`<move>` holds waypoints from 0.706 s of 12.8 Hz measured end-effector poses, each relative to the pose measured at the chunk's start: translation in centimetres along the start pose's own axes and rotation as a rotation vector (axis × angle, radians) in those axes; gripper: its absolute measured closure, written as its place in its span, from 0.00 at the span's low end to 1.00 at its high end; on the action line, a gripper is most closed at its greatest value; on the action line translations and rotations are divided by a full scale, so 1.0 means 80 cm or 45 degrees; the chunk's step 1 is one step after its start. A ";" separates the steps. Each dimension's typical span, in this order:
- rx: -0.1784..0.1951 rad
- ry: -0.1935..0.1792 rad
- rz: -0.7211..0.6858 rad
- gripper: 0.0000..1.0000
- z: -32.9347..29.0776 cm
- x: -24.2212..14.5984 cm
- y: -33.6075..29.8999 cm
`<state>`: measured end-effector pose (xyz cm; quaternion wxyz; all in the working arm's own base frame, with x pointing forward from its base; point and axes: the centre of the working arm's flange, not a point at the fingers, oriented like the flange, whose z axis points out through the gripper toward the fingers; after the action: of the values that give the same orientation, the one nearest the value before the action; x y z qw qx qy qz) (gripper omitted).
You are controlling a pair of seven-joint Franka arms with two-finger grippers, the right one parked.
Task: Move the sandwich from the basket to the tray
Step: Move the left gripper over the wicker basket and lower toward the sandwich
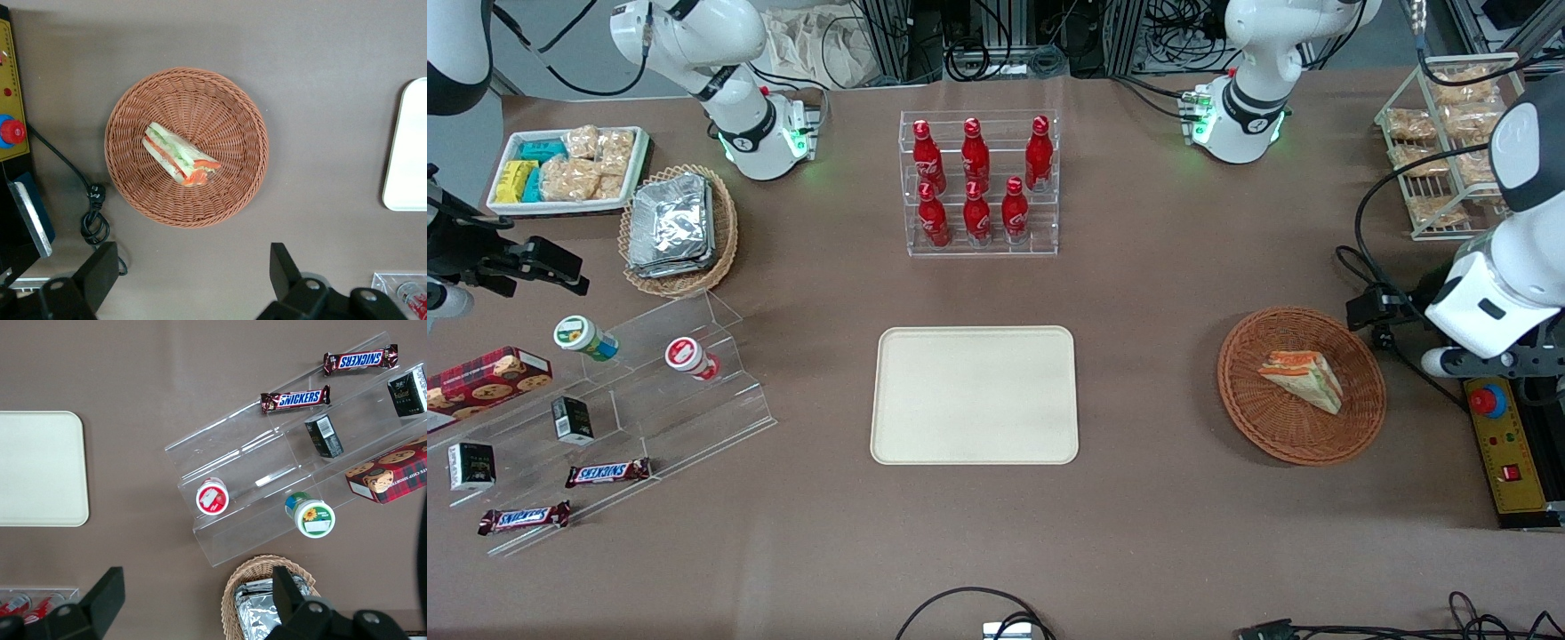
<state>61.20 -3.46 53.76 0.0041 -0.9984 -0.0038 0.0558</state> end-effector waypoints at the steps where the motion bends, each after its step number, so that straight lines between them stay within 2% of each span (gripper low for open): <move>1: -0.002 -0.004 -0.009 0.00 0.003 0.002 0.000; 5: -0.009 0.000 -0.028 0.00 0.003 0.010 -0.004; 7: -0.007 -0.035 -0.073 0.00 0.011 0.012 -0.014; 9: -0.005 -0.064 -0.243 0.00 0.027 0.018 -0.025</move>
<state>62.38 -1.43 51.47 0.0075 -0.9918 -0.0990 0.0803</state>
